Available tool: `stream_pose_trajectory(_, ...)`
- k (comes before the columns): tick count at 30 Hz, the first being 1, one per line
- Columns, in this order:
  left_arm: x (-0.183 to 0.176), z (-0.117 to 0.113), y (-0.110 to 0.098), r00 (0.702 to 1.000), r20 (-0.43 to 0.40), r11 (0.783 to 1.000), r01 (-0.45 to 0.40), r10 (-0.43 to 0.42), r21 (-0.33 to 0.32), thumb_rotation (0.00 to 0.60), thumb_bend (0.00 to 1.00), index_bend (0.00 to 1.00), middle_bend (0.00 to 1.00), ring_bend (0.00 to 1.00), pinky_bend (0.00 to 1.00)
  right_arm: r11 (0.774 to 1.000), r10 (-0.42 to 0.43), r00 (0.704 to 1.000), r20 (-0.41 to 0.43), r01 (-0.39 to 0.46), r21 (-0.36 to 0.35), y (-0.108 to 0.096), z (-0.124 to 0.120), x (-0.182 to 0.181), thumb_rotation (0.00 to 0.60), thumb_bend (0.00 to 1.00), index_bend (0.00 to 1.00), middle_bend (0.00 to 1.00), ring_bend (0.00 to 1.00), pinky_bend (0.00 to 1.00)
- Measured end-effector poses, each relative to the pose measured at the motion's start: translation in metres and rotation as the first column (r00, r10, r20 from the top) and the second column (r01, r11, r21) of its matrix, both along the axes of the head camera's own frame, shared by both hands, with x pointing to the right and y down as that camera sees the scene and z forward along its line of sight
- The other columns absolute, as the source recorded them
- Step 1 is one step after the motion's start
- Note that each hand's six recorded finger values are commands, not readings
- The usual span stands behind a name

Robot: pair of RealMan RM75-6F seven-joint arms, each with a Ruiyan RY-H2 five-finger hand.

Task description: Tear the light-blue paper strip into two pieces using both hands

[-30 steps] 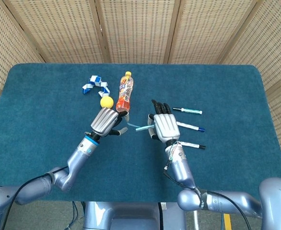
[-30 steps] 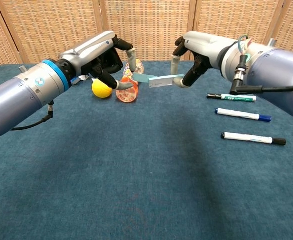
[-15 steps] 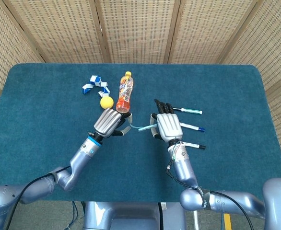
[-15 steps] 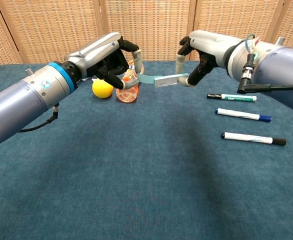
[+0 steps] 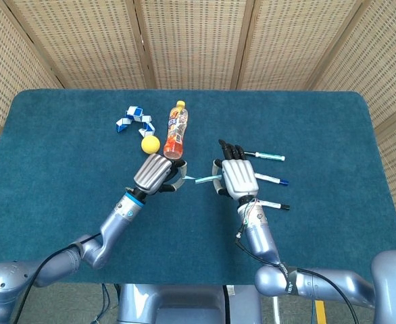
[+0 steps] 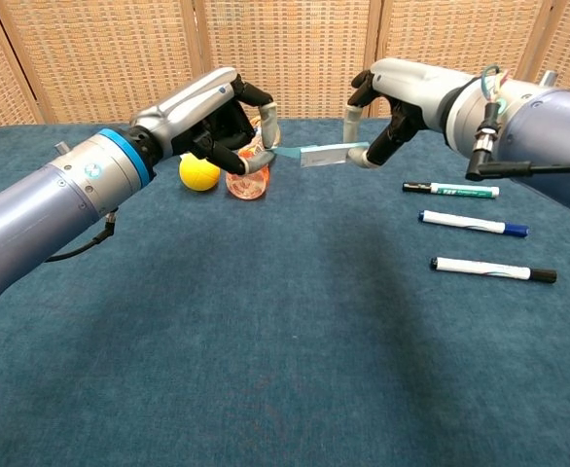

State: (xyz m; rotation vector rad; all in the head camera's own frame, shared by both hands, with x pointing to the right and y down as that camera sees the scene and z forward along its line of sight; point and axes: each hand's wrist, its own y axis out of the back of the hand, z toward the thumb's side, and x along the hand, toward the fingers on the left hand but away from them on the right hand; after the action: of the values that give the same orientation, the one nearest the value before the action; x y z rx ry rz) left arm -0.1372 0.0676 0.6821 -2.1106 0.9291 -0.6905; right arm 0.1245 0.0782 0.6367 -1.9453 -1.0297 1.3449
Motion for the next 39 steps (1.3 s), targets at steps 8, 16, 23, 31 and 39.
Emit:
stream_pose_trajectory(8,0.0,0.0,0.0,1.0,0.0,1.0,0.0,0.0,-0.002,0.6,0.67,0.8,0.98,1.0,0.89,1.0,-0.001,1.0,0.003,0.001,0.006,-0.002,-0.003,0.002,0.6,0.6,0.66,0.02,0.0,0.0)
stream_pose_trajectory(16,-0.021,0.002,-0.008,0.997,0.077,0.999,0.019,-0.022,0.044,0.6,0.71,0.83,0.98,1.0,0.89,0.999,-0.009,1.0,-0.023,0.009,0.033,-0.008,-0.004,0.009,0.6,0.6,0.67,0.02,0.0,0.0)
stream_pose_trajectory(23,-0.086,0.002,-0.025,0.978,0.188,0.993,0.076,-0.091,0.086,0.6,0.71,0.83,0.98,1.0,0.89,0.999,0.014,0.998,-0.058,-0.012,0.038,-0.018,0.004,0.031,0.6,0.6,0.67,0.02,0.0,0.0)
stream_pose_trajectory(31,-0.151,0.004,-0.033,0.95,0.27,0.986,0.137,-0.157,0.091,0.6,0.7,0.83,0.98,1.0,0.89,1.0,0.023,0.996,-0.087,-0.022,0.023,-0.019,0.017,0.045,0.6,0.6,0.67,0.02,0.0,0.0)
stream_pose_trajectory(39,-0.178,0.004,-0.037,0.923,0.356,0.988,0.116,-0.146,0.104,0.6,0.02,0.39,0.34,0.4,0.59,1.0,0.019,0.995,-0.1,-0.019,-0.005,-0.015,0.027,0.047,0.6,0.05,0.18,0.0,0.0,0.0)
